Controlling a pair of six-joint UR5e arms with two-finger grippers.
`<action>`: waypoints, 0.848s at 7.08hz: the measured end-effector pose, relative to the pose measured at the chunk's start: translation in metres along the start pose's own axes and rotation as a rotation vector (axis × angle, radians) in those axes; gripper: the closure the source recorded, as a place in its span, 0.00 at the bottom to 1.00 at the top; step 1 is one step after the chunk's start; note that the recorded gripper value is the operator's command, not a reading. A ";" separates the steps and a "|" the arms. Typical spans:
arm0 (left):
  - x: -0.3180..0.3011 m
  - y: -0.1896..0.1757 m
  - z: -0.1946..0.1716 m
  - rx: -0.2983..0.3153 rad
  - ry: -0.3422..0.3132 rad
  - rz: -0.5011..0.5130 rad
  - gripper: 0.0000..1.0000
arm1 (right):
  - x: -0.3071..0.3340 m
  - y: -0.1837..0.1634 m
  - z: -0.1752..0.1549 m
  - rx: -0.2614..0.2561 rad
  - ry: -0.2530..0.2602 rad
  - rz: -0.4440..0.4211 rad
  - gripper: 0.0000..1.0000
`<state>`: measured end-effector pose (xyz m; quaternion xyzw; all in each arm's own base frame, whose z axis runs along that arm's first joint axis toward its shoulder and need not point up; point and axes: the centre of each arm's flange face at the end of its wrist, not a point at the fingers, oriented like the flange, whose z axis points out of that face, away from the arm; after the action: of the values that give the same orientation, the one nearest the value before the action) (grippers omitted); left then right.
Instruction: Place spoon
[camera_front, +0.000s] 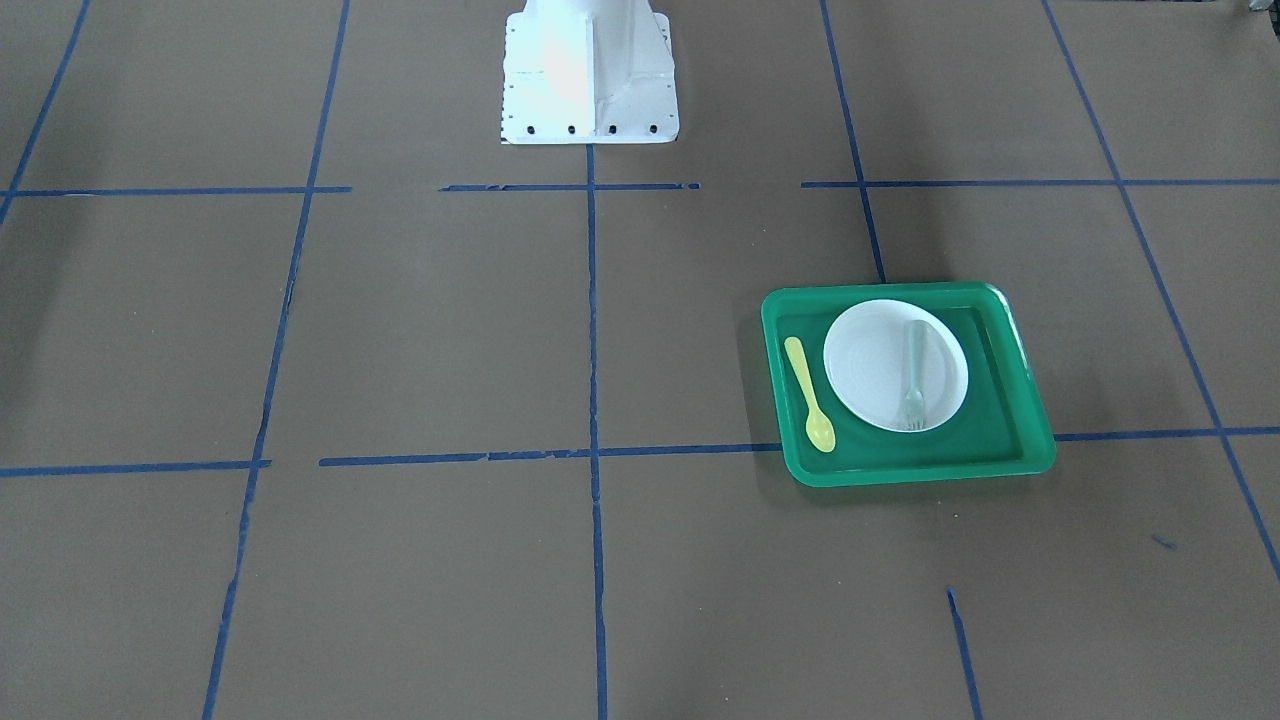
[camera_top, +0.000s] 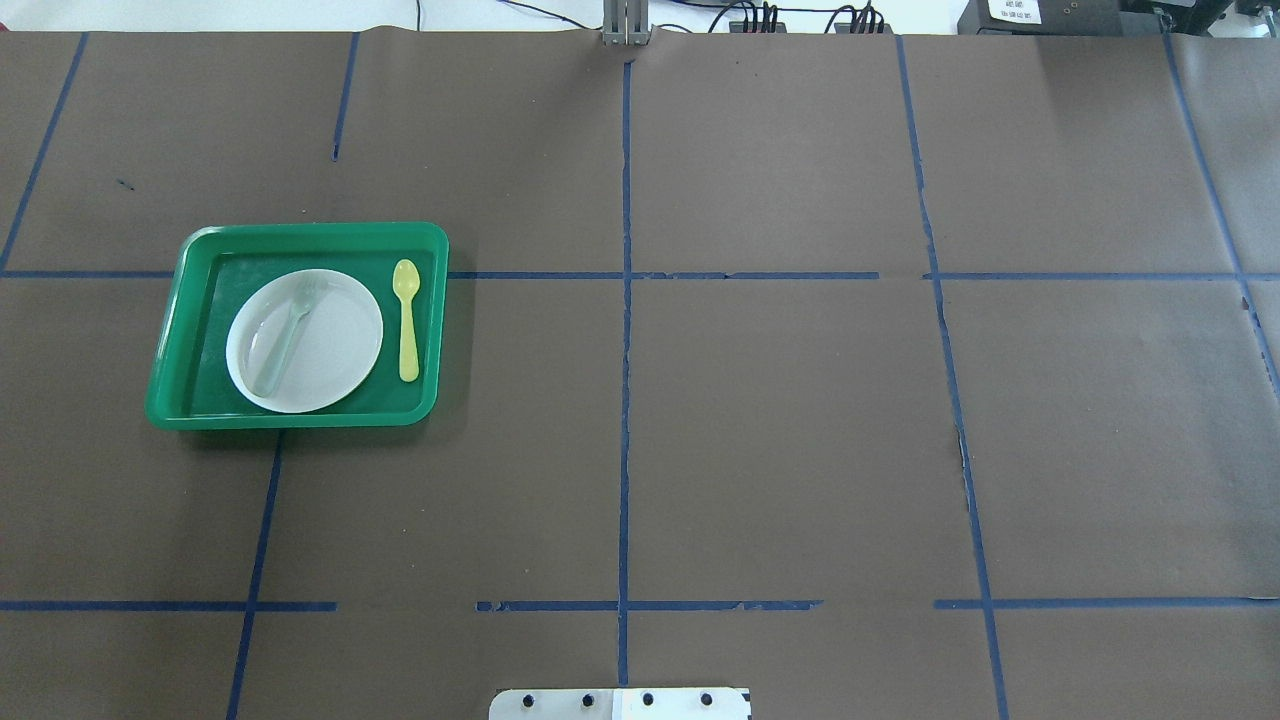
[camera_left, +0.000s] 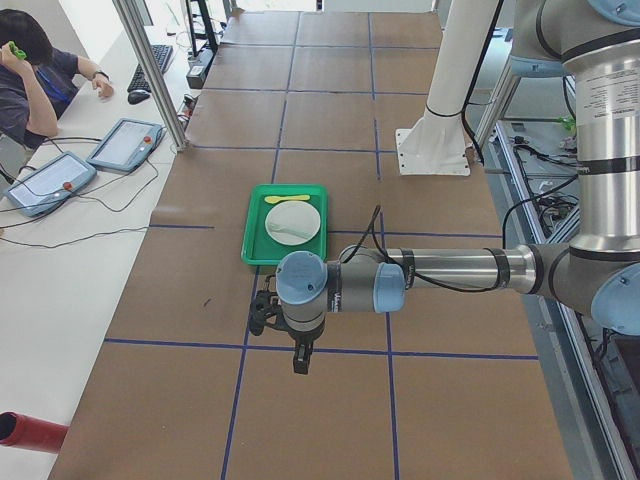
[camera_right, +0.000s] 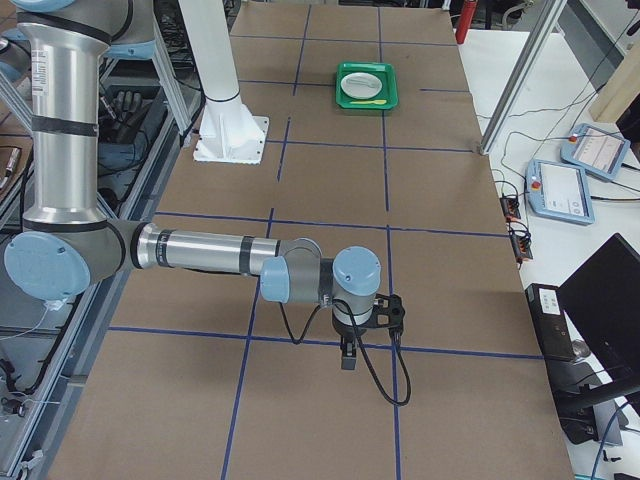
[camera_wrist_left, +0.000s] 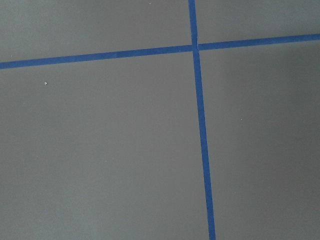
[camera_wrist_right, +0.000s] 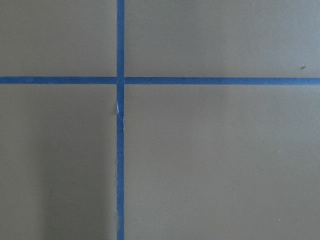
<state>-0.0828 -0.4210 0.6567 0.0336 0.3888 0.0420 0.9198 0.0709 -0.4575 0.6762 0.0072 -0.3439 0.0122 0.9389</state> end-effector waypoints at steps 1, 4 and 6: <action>0.001 -0.001 -0.002 0.003 -0.001 0.003 0.00 | 0.000 0.000 0.000 0.000 0.000 0.000 0.00; 0.007 -0.005 -0.008 0.016 -0.004 0.015 0.00 | 0.000 0.000 0.000 0.000 0.000 0.000 0.00; 0.011 -0.006 -0.012 0.024 -0.005 0.023 0.00 | 0.000 -0.001 0.000 0.001 -0.001 -0.001 0.00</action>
<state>-0.0836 -0.4258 0.6404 0.0492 0.3866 0.0476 0.9197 0.0709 -0.4581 0.6756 0.0077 -0.3441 0.0120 0.9388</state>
